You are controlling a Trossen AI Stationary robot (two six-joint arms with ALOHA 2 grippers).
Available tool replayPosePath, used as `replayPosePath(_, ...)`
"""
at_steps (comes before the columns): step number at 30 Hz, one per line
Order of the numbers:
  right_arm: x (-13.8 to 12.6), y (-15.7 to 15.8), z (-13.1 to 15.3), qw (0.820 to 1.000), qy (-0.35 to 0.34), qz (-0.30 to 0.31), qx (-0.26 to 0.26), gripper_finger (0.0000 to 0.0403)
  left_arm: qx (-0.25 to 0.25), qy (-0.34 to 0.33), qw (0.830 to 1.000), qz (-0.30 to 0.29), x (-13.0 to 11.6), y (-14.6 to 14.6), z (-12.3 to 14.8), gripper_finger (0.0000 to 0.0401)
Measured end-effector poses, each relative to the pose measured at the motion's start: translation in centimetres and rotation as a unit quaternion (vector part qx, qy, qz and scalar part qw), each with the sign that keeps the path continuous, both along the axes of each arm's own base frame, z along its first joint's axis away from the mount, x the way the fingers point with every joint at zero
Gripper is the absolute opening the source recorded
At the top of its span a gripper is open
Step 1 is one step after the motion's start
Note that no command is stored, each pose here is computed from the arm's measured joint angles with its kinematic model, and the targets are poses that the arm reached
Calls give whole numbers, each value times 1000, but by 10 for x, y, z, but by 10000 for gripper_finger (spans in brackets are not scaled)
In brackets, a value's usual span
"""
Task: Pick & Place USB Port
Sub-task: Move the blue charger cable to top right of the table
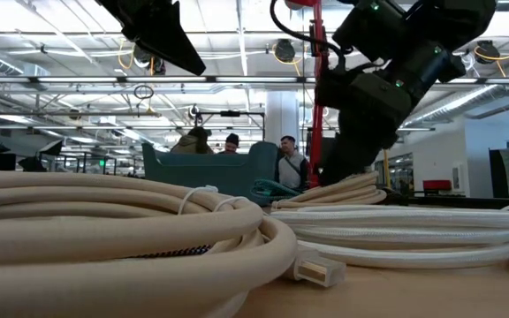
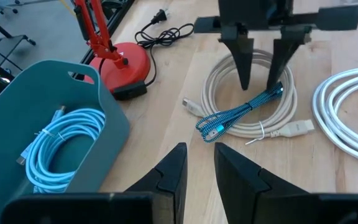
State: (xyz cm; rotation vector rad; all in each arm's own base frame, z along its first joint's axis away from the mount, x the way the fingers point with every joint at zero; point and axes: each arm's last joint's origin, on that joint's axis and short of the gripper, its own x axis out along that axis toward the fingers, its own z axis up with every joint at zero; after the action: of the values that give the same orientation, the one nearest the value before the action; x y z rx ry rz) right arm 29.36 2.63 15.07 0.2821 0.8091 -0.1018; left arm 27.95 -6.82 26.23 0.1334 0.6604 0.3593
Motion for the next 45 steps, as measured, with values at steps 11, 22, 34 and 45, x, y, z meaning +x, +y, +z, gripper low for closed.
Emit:
replayPosePath(11, 21, 4, -26, 1000, 29, 9, -2, 146, -3, -1, 1000, 0, 0, 0, 0, 85)
replayPosePath(22, 25, 4, -26, 999, 31, 4, -11, 82, -3, 3, 1000, -2, 0, 0, 0, 85)
replayPosePath(34, 23, -2, -9, 995, -4, -68, -68, 22, -6, 4, 1000, -6, 0, -1, -1, 85)
replayPosePath(45, -11, -16, 32, 982, 37, -126, -138, 10, -6, 5, 1000, -7, -1, -1, -1, 86)
